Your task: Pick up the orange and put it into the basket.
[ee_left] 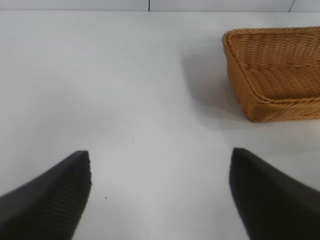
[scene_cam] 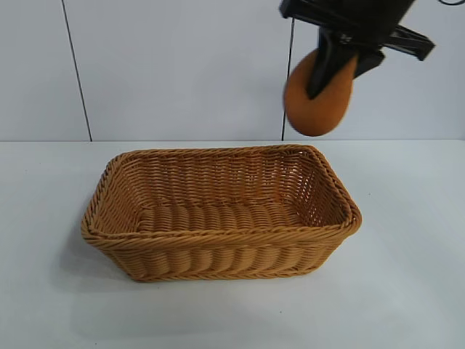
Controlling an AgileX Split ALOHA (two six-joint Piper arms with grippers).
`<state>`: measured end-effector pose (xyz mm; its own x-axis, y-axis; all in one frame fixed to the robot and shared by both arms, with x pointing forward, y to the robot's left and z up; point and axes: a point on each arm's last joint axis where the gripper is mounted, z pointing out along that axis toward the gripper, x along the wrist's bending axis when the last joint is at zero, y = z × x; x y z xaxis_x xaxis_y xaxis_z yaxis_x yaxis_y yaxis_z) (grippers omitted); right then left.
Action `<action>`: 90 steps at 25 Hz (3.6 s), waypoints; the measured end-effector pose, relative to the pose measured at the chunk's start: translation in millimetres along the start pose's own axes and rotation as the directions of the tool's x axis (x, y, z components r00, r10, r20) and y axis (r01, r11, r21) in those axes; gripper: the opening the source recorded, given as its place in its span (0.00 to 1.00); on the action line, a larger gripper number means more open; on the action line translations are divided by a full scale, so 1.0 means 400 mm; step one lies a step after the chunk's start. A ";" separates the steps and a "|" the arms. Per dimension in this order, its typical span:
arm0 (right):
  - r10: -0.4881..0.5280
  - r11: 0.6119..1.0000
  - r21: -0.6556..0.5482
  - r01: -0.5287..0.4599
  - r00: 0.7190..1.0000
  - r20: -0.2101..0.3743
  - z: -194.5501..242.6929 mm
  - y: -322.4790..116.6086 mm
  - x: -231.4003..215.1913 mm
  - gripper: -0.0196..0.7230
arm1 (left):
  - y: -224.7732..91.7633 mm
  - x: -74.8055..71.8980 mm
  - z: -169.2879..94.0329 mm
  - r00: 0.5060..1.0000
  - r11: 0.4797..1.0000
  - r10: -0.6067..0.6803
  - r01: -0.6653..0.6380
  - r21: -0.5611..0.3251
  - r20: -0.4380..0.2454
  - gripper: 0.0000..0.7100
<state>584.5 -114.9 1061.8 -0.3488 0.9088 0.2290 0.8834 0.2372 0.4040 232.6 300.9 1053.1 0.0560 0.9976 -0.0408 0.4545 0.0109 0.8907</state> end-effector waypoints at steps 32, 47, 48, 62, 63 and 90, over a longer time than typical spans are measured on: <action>-0.151 0.967 0.214 0.139 0.988 0.043 0.242 -0.025 0.122 0.95 | 0.000 0.000 0.000 1.000 1.000 -0.001 0.001 -0.001 0.000 0.77; -0.050 0.992 0.128 0.018 0.967 0.250 0.081 0.112 -0.054 0.96 | 0.000 0.000 0.000 1.000 1.000 -0.001 0.001 -0.001 0.000 0.77; -0.023 0.993 0.121 -0.010 0.964 0.264 0.073 0.117 -0.091 0.96 | 0.000 0.000 0.000 1.000 1.000 -0.001 0.001 -0.001 0.000 0.77; 0.258 0.950 0.058 -0.306 0.878 0.403 -0.023 0.086 -0.489 0.96 | 0.000 0.000 0.000 1.000 1.000 -0.001 0.001 -0.001 0.000 0.77; 0.251 0.950 0.073 -0.304 0.881 0.402 -0.018 0.078 -0.489 0.96 | 0.000 0.000 0.000 1.000 1.000 -0.001 0.001 -0.001 0.000 0.77; 0.209 0.972 0.036 -0.234 0.920 0.331 -0.225 -0.655 -0.236 0.96 | 0.000 0.000 0.000 1.000 1.000 -0.004 0.004 -0.001 0.000 0.77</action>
<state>357.6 -293.9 1014.2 -0.0327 0.9995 0.0021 0.9512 0.0305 0.3072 232.6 300.9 1053.2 0.0545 0.9975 -0.0445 0.4537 0.0150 0.8911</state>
